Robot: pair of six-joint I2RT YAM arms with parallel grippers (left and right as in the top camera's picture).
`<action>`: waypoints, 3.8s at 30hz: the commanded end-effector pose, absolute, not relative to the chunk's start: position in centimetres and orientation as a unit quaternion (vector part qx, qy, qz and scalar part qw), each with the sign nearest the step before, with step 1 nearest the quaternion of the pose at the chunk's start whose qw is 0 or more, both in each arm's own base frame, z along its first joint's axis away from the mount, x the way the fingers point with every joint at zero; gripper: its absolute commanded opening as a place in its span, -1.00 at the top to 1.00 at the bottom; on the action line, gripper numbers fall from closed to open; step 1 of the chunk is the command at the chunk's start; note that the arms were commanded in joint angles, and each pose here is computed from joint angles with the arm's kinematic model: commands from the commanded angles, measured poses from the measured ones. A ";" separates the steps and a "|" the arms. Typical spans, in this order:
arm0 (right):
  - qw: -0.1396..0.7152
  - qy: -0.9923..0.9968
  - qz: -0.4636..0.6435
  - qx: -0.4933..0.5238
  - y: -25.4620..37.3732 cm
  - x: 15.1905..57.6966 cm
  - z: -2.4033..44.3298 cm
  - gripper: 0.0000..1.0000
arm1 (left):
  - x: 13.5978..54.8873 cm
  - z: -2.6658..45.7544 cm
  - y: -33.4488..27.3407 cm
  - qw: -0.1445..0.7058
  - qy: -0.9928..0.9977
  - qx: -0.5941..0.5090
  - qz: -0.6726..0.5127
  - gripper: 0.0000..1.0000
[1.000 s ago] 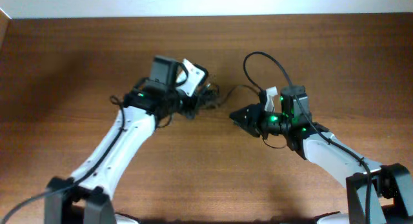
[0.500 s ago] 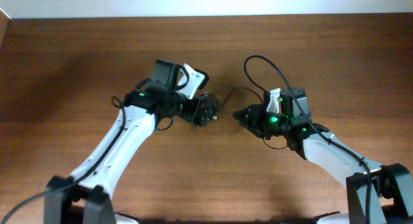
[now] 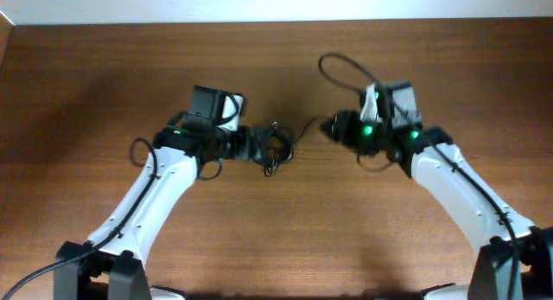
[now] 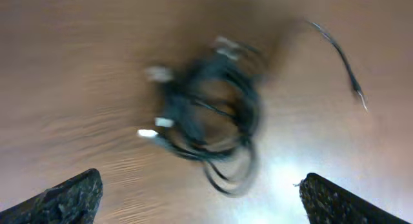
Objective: Untangle cables
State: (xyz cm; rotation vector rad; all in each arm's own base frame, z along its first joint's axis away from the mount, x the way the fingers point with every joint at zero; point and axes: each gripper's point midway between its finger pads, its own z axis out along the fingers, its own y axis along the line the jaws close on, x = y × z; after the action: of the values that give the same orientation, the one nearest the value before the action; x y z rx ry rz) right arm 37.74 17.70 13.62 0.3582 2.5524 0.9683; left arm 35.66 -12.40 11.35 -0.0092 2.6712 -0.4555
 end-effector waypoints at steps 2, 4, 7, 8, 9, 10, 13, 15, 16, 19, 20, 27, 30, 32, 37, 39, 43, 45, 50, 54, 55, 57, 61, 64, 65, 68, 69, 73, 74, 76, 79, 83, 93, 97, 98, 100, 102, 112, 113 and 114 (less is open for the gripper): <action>0.189 0.904 0.344 0.170 19.3 38.9 14.2 -0.07 | 37.7 10.8 -5.5 0.228 0.928 -0.271 -0.119 -0.98; 0.173 0.903 0.356 0.170 21.7 38.7 13.3 -0.12 | 38.6 11.3 -4.0 0.245 0.917 -0.290 -0.121 -0.98; 0.146 0.893 0.380 0.191 25.3 38.7 11.6 -0.15 | 38.9 11.4 -2.0 0.252 0.908 -0.313 -0.116 -0.98; 0.134 0.890 0.385 0.205 26.1 38.7 10.9 -0.16 | 38.8 11.3 -1.4 0.251 0.906 -0.320 -0.113 -0.98; 0.120 0.887 0.387 0.222 26.9 38.8 9.9 -0.14 | 38.8 11.3 -1.0 0.250 0.905 -0.325 -0.111 -0.98; 0.109 0.883 0.390 0.237 27.6 38.9 8.9 -0.06 | 38.7 11.2 -0.5 0.248 0.904 -0.331 -0.109 -0.98; 0.098 0.861 0.401 0.298 28.8 40.1 6.8 -0.07 | 38.6 11.2 -0.2 0.247 0.902 -0.336 -0.109 -0.98; 0.091 0.843 0.406 0.343 29.0 41.0 5.7 -0.08 | 38.6 11.2 -0.2 0.247 0.902 -0.336 -0.109 -0.99; 0.086 0.832 0.408 0.367 29.0 41.4 5.1 -0.08 | 38.6 11.2 -0.2 0.247 0.902 -0.336 -0.109 -0.98; 0.102 0.809 0.406 0.412 28.6 42.9 3.9 -0.07 | 38.6 11.2 -0.2 0.247 0.902 -0.336 -0.109 -0.98; 0.111 0.804 0.410 0.416 28.5 43.4 3.9 -0.06 | 38.6 11.2 -0.2 0.247 0.902 -0.336 -0.109 -0.98; 0.110 0.765 0.428 0.468 30.1 44.3 0.7 0.18 | 38.6 11.2 -0.2 0.247 0.902 -0.336 -0.109 -0.98; 0.126 0.776 0.420 0.454 30.8 44.0 -0.2 0.32 | 38.6 11.2 -0.2 0.247 0.902 -0.336 -0.109 -0.98; 0.150 0.794 0.420 0.413 30.9 44.3 0.1 0.77 | 38.5 11.1 -0.2 0.245 0.903 -0.336 -0.108 -0.98; 0.184 0.804 0.532 0.193 33.5 44.6 6.4 0.92 | 38.1 10.9 -0.2 0.237 0.906 -0.333 -0.104 -0.99; 0.176 0.798 0.562 0.131 33.6 43.9 8.9 0.91 | 38.0 10.8 -0.2 0.233 0.908 -0.332 -0.105 -0.98; 0.178 0.767 0.616 0.022 33.7 41.6 16.1 0.91 | 38.5 11.7 -3.8 0.238 0.937 -0.185 -0.175 -0.99; 0.180 0.753 0.633 -0.007 33.7 40.5 19.0 0.91 | 38.4 12.0 -4.9 0.241 0.942 -0.128 -0.195 -0.99; 0.182 0.738 0.648 -0.036 33.5 38.9 22.7 0.92 | 38.1 12.3 -6.8 0.235 0.941 -0.092 -0.224 -0.99; 0.155 0.734 0.660 -0.044 33.6 37.8 23.5 0.91 | 38.6 12.9 -8.9 0.252 0.938 -0.061 -0.231 -0.99; 0.141 0.733 0.664 -0.043 33.7 37.4 23.6 0.91 | 39.1 13.3 -9.6 0.264 0.934 -0.051 -0.235 -0.99; 0.129 0.731 0.669 -0.052 33.7 36.8 23.8 0.92 | 39.4 13.6 -10.3 0.274 0.931 -0.041 -0.239 -0.99; 0.117 0.721 0.680 -0.059 33.6 36.1 25.2 0.91 | 39.5 12.8 -12.2 0.270 0.932 -0.019 -0.242 -0.99; 0.129 0.694 0.703 -0.085 33.4 35.3 28.1 0.91 | 39.7 9.9 -13.0 0.243 0.943 -0.034 -0.223 -0.97; 0.131 0.684 0.712 -0.089 33.3 35.1 29.1 0.91 | 39.9 9.0 -13.3 0.234 0.945 -0.042 -0.226 -0.97; 0.130 0.661 0.734 -0.085 32.8 34.9 31.4 0.92 | 40.9 7.0 -14.8 0.221 0.940 -0.058 -0.252 -0.97; 0.132 0.655 0.739 -0.086 32.6 34.9 31.9 0.91 | 41.2 6.8 -15.2 0.221 0.937 -0.061 -0.263 -0.97; 0.143 0.627 0.759 -0.099 32.1 34.3 34.1 0.91 | 42.5 5.4 -15.5 0.226 0.932 -0.080 -0.271 -0.96; 0.149 0.615 0.767 -0.108 31.9 34.0 35.0 0.92 | 42.6 4.9 -15.3 0.225 0.933 -0.082 -0.267 -0.96; 0.157 0.607 0.772 -0.107 31.5 34.1 35.6 0.92 | 42.7 4.3 -15.0 0.223 0.936 -0.086 -0.259 -0.95; 0.123 0.643 0.754 -0.045 30.9 36.1 33.2 0.91 | 43.3 4.4 -13.4 0.234 0.936 -0.101 -0.244 -0.99; 0.059 0.722 0.683 0.089 30.7 38.6 25.9 0.91 | 44.0 4.0 -9.1 0.239 0.934 -0.148 -0.219 -0.98; -0.004 0.877 0.437 0.199 25.7 34.2 12.6 0.92 | 42.6 4.9 1.1 0.217 0.907 -0.270 -0.240 -0.98; -0.007 0.895 0.430 0.115 25.8 30.5 14.5 0.87 | 42.4 4.8 1.6 0.214 0.906 -0.277 -0.239 -0.98; -0.010 0.900 0.426 0.091 26.0 29.3 14.7 0.74 | 42.4 4.8 1.5 0.213 0.906 -0.277 -0.239 -0.99; -0.019 0.903 0.427 0.039 27.7 27.1 15.1 0.49 | 42.4 4.8 1.5 0.213 0.906 -0.276 -0.241 -0.98; -0.020 0.901 0.432 0.004 29.5 25.9 15.2 0.44 | 42.4 4.8 1.5 0.213 0.906 -0.276 -0.241 -0.98; 0.036 0.964 0.256 0.068 25.1 26.8 10.5 -0.25 | 42.1 5.3 -0.1 0.201 0.904 -0.252 -0.281 -0.98; 0.030 0.965 0.241 0.100 23.6 27.3 10.1 -0.25 | 42.0 5.6 -0.6 0.202 0.906 -0.232 -0.292 -0.98; 0.026 0.965 0.235 0.115 22.6 27.5 10.0 -0.25 | 41.9 5.7 -1.2 0.201 0.907 -0.218 -0.300 -0.98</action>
State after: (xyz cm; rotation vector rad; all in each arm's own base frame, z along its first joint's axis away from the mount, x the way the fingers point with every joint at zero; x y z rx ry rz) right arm 24.99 26.42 10.84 0.1317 3.0122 0.9090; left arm 41.88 0.54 3.71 -0.7560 2.5559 -0.7326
